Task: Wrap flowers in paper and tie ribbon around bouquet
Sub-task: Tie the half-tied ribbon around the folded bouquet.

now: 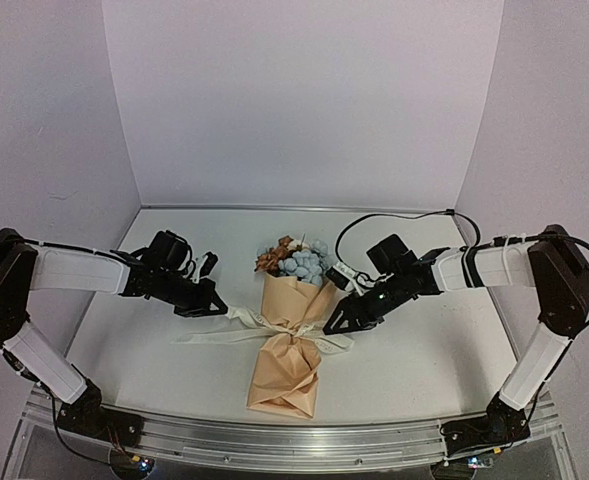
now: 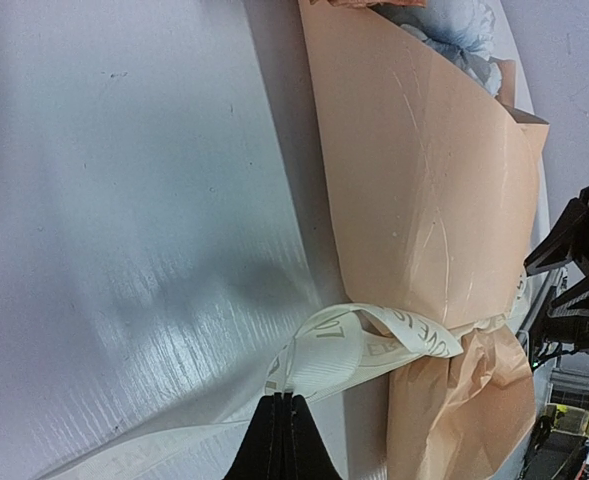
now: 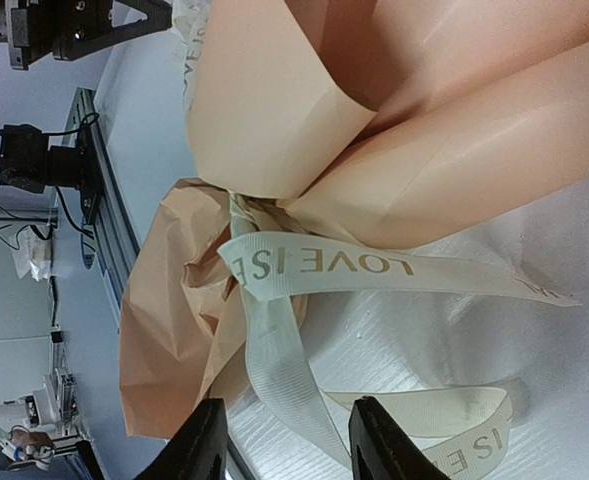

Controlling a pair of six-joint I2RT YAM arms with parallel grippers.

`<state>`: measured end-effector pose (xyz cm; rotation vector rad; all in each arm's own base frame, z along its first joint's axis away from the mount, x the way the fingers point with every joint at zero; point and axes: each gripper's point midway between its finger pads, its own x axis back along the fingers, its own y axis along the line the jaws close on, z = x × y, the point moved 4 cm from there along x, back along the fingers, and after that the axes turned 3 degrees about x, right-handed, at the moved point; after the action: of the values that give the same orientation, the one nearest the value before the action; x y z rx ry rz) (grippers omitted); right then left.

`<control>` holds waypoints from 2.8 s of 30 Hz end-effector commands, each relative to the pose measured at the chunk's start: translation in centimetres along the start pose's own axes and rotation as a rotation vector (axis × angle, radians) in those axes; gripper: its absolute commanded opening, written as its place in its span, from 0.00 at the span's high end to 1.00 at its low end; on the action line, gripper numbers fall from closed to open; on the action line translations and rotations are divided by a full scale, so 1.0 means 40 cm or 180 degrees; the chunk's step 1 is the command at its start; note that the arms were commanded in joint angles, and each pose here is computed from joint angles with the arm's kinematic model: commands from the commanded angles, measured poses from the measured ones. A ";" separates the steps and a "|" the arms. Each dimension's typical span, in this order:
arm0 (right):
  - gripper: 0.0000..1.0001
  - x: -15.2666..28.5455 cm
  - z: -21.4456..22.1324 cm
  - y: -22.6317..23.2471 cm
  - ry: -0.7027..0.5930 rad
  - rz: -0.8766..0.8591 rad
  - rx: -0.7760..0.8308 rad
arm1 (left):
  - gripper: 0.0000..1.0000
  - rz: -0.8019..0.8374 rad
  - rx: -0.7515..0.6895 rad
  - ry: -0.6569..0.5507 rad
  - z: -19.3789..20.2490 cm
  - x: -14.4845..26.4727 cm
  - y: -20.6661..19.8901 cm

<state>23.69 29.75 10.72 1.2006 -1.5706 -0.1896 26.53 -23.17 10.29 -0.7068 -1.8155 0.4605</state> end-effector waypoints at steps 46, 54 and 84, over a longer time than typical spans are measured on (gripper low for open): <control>1.00 0.077 0.106 -0.138 -0.0201 0.1482 -0.0332 | 1.00 -0.0424 0.0180 -0.0113 -0.018 0.007 0.054; 1.00 0.110 0.110 -0.156 -0.0208 0.1830 -0.0298 | 1.00 -0.0430 0.0191 -0.0103 -0.015 0.008 0.061; 0.30 -0.073 0.015 -0.074 0.0085 0.2267 0.2520 | 1.00 -0.0011 0.0037 -0.0055 -0.038 -0.007 0.007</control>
<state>22.49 28.37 5.25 1.1646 -1.8680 0.8625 26.87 -22.45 8.64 -0.6308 -1.7745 0.4627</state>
